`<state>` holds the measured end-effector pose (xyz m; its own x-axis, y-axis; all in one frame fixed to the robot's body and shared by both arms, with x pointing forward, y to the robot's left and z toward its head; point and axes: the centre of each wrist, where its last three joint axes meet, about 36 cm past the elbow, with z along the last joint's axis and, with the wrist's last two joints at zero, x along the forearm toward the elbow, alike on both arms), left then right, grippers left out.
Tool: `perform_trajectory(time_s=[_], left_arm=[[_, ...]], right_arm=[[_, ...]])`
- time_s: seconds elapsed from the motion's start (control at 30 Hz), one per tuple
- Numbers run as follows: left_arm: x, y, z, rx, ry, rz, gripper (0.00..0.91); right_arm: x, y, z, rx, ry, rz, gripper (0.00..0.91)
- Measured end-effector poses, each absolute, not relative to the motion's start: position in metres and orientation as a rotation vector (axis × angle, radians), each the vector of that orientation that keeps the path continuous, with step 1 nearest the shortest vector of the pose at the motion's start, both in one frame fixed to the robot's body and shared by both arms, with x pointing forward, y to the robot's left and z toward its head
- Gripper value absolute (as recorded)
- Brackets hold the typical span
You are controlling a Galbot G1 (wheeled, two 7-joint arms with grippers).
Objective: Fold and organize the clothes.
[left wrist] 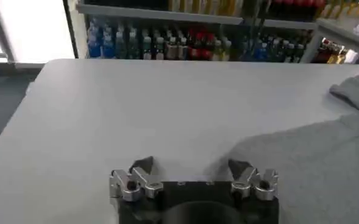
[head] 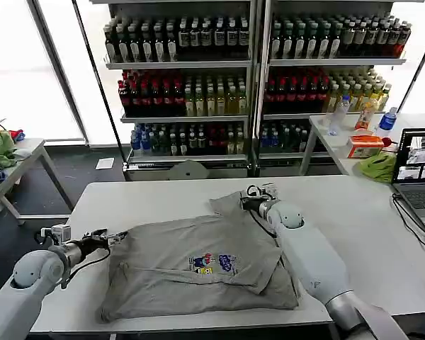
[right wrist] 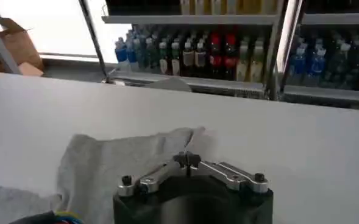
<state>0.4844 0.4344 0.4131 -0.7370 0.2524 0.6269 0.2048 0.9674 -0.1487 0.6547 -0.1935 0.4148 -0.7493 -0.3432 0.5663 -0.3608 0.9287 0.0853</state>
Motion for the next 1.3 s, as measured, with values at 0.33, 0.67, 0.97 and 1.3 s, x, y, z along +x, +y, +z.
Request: perform_trajectory(time_s=[0.33, 0.67, 0.97, 1.3], left_arm=[[0.479, 0.428, 0.405, -0.345, -2.405, 0.104, 0.0], [0.475, 0.424, 0.404, -0.377, -2.395, 0.108, 0.0], [0.479, 0.421, 0.41, -0.374, -2.411, 0.115, 0.0], [0.476, 0.422, 0.423, -0.382, -2.453, 0.136, 0.0]], right_arm=[[0.655, -0.192, 0.417, 0.506, -2.488, 0.04, 0.0], [0.652, -0.19, 0.418, 0.51, -2.493, 0.035, 0.0], [0.646, -0.191, 0.423, 0.517, -2.509, 0.026, 0.0], [0.634, -0.194, 0.439, 0.544, -2.551, 0.001, 0.0]])
